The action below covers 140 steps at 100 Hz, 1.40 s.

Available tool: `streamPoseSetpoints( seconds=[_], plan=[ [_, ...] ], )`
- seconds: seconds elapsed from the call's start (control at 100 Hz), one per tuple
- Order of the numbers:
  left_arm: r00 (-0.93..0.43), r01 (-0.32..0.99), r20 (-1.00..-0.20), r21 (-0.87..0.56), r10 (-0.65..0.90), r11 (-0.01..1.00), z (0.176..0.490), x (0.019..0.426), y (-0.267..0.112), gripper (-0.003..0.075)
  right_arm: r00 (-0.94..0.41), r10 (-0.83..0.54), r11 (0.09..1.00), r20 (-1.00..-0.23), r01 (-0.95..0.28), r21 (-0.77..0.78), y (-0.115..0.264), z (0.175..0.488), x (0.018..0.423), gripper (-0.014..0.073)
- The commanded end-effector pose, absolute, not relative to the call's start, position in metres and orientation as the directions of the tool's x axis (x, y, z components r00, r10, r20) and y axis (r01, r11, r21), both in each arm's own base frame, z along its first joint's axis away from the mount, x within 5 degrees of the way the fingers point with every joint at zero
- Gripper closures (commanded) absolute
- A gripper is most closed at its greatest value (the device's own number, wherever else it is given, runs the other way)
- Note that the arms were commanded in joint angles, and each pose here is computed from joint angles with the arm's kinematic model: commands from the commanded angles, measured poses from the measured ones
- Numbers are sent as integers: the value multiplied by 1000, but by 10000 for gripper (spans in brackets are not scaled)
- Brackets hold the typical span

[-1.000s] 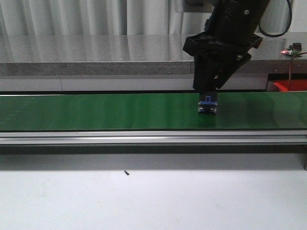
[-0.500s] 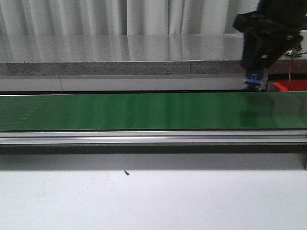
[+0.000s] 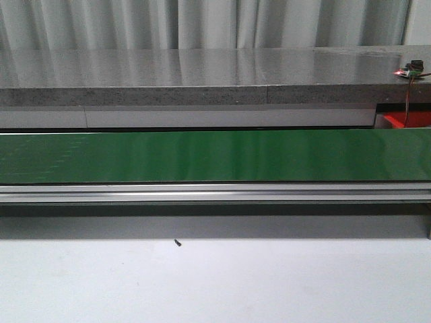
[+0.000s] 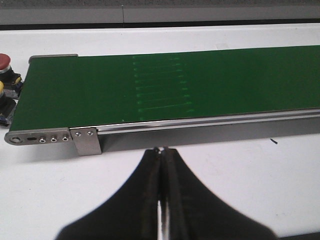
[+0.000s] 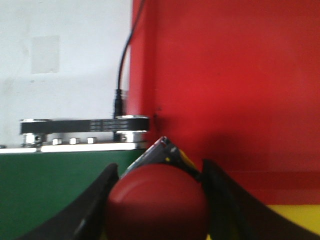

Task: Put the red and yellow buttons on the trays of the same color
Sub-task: 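Carry the red button into the red tray and open the right gripper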

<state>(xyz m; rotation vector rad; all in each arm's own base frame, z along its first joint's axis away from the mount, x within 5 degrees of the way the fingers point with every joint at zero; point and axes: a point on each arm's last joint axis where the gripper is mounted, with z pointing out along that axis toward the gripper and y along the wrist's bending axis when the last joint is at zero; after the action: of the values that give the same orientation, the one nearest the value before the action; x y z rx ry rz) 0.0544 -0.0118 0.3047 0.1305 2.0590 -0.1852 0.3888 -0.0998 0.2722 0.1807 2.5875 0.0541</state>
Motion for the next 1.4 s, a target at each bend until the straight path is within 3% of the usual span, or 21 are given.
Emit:
streamPoseSetpoints(
  seconds=[0.0, 0.35, 0.65, 0.72, 0.89, 0.95, 1.39],
  plan=[
    [-400, 185, -917, -88, -7, 979, 318, 57, -13, 740, -778, 181, 983, -601, 170, 75, -115, 294, 388, 494],
    [-400, 185, -917, -88, -7, 979, 318, 57, -13, 740, -766, 218, 974, -605, 210, 85, -128, 246, 415, 494],
    [-400, 185, -917, -88, -7, 979, 318, 57, -13, 740, -761, 222, 972, -610, 220, 79, -132, 230, 423, 488],
    [-400, 185, -917, -88, -7, 979, 318, 57, -13, 740, -768, 223, 972, -600, 219, 81, -131, 227, 423, 438],
    [-400, 185, -917, -88, -7, 979, 318, 57, -13, 740, -772, 224, 972, -595, 219, 82, -131, 225, 423, 160],
    [-400, 185, -917, -88, -7, 979, 318, 57, -13, 740, -769, 223, 972, -599, 219, 81, -131, 228, 423, 97],
    [-400, 185, -917, -88, -7, 979, 318, 57, -13, 740, -706, 183, 978, -684, 202, 54, -123, 275, 399, 111]
  ],
)
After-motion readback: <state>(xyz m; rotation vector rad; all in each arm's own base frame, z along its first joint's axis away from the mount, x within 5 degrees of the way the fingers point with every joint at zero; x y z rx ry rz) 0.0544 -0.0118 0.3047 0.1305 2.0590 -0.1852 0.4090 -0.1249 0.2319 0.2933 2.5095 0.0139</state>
